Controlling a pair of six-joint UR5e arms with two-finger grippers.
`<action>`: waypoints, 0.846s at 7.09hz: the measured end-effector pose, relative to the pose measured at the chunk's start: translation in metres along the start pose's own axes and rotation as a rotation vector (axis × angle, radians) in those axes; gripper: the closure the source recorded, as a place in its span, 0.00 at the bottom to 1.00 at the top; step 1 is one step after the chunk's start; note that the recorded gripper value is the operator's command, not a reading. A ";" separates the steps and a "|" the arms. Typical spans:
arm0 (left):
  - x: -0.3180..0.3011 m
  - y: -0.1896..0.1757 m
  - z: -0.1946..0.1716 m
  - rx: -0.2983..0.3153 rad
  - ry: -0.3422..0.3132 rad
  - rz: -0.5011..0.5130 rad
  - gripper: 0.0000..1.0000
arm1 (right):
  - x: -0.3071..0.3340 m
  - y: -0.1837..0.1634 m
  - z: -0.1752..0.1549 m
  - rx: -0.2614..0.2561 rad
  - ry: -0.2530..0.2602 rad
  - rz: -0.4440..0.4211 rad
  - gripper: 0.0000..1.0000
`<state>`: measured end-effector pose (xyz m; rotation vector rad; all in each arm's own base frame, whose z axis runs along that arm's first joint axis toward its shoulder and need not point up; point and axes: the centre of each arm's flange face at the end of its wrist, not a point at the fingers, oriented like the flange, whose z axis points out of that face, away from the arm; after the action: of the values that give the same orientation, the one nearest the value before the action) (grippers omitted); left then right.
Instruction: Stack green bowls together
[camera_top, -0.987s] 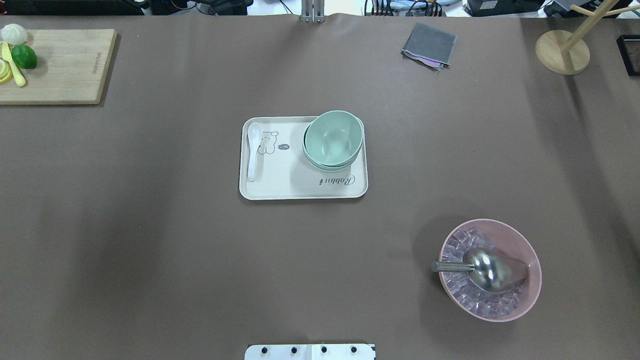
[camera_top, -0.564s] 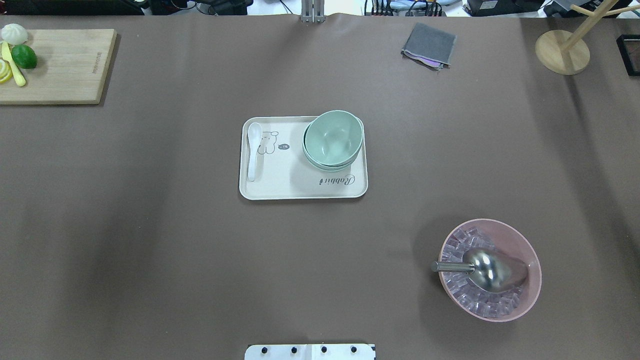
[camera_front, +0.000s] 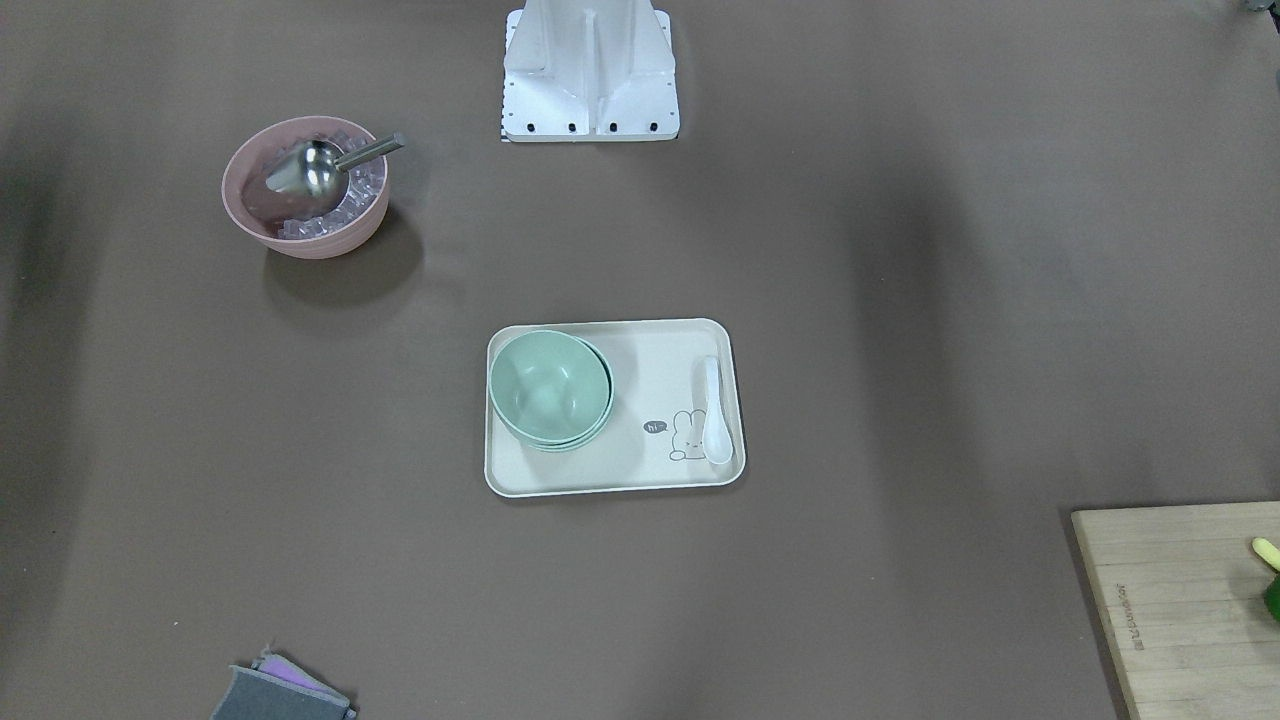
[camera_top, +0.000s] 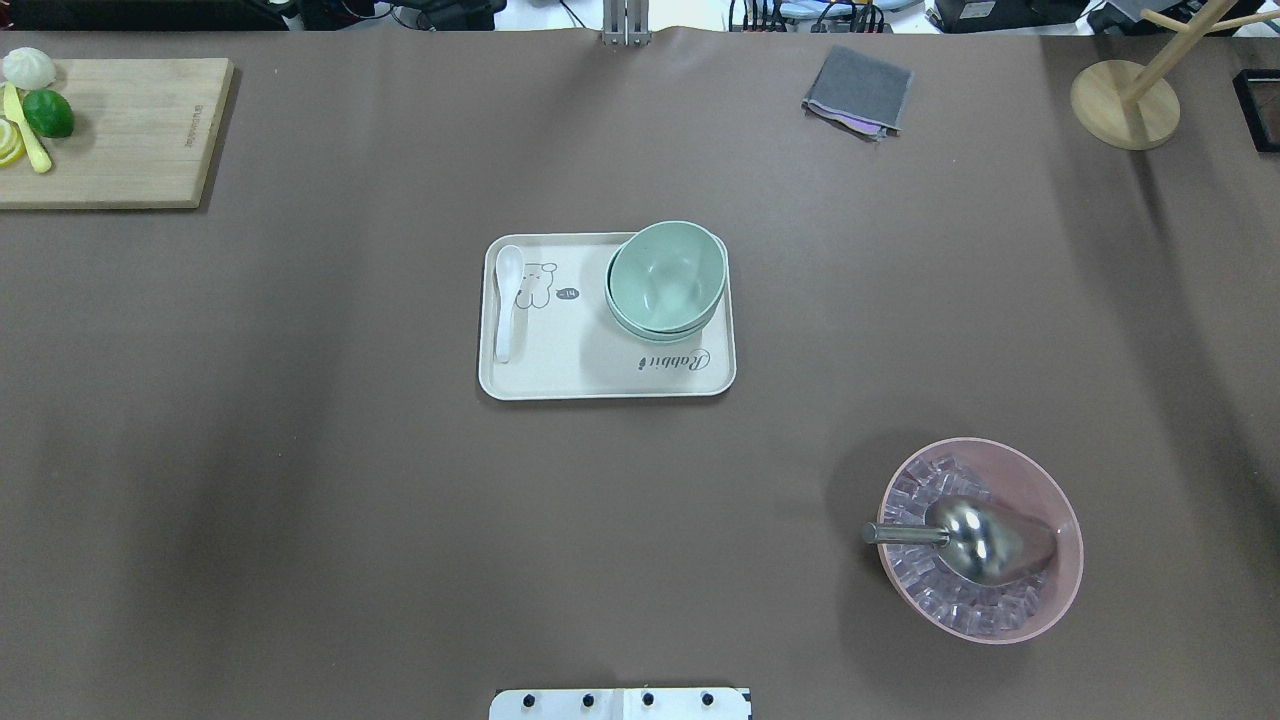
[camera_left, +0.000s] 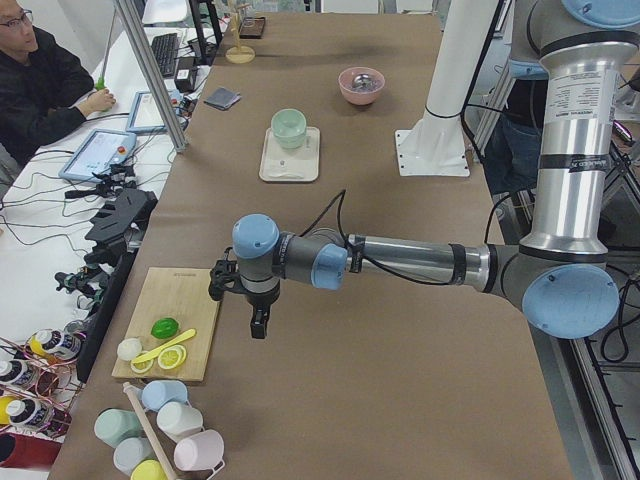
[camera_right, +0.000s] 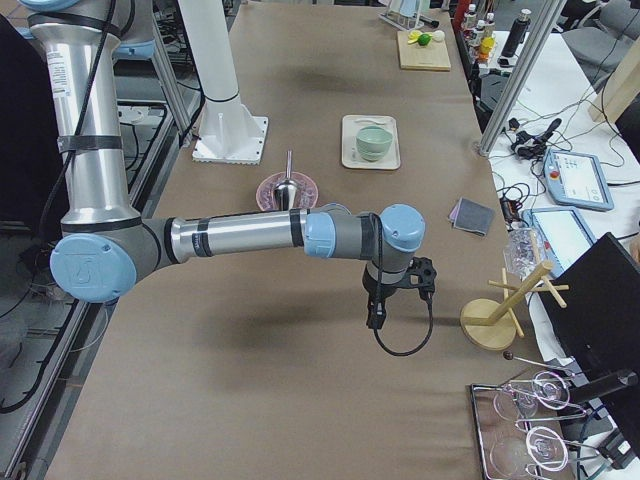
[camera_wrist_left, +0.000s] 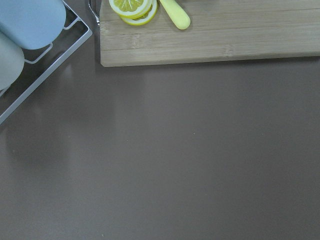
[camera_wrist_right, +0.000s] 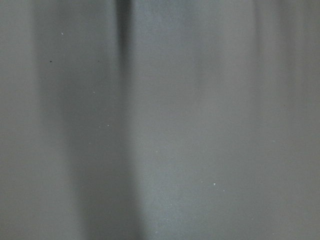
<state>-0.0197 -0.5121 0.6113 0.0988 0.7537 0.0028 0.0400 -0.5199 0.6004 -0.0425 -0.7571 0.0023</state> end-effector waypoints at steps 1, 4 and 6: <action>-0.002 -0.001 -0.006 0.011 0.001 -0.005 0.02 | -0.002 0.000 -0.002 0.004 -0.006 -0.001 0.00; -0.009 0.000 -0.024 0.042 0.002 -0.021 0.02 | -0.006 0.002 -0.007 0.013 -0.012 -0.009 0.00; -0.009 0.000 -0.026 0.045 0.000 -0.021 0.02 | -0.008 0.003 -0.008 0.015 -0.017 -0.011 0.00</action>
<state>-0.0437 -0.5103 0.5988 0.1339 0.7547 -0.0337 0.0400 -0.5173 0.5893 -0.0240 -0.7746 -0.0018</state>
